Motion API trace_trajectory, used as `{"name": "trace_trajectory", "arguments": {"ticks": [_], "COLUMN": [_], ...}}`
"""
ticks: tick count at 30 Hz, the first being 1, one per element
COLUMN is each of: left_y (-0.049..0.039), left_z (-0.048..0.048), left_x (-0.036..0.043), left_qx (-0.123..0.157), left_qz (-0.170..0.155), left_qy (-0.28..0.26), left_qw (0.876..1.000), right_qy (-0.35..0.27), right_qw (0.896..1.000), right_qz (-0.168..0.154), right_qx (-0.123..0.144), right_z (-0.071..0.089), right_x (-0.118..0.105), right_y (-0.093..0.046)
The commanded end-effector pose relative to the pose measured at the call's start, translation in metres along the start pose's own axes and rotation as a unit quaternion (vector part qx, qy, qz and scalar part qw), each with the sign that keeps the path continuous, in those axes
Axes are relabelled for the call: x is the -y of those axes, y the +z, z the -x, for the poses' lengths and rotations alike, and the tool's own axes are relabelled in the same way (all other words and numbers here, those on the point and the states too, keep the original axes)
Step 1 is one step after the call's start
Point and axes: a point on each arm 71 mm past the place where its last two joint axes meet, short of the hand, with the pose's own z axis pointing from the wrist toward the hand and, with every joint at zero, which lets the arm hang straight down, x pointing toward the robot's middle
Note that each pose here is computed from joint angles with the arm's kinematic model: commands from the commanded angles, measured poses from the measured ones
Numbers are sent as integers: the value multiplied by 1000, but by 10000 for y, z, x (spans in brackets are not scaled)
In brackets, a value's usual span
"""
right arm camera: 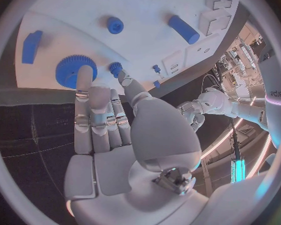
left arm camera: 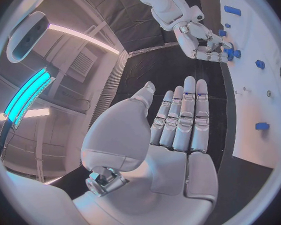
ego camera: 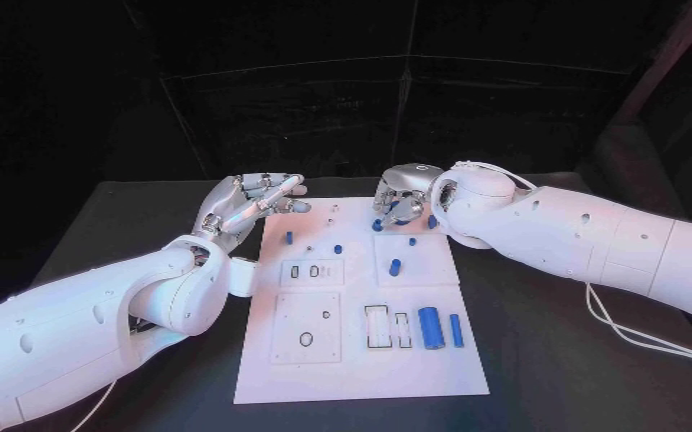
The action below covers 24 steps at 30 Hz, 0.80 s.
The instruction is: Assemble the parts on the task board
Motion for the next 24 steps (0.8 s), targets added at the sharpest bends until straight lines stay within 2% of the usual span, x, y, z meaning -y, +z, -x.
{"name": "trace_trajectory", "arguments": {"ticks": [1, 7, 24], "left_y": [3, 2, 3], "left_z": [-13, 1, 21], "left_x": [10, 8, 12], "left_qx": [-11, -10, -9], "left_qz": [-3, -1, 2], "left_qy": [0, 1, 2], "left_qw": [1000, 1000, 1000], "right_qy": [-16, -16, -20], "right_qw": [1000, 1000, 999], "right_qz": [0, 6, 3], "right_qx": [-2, -2, -44], "right_z": [14, 10, -59], "right_x": [-16, -66, -103], "right_y": [16, 42, 87]}}
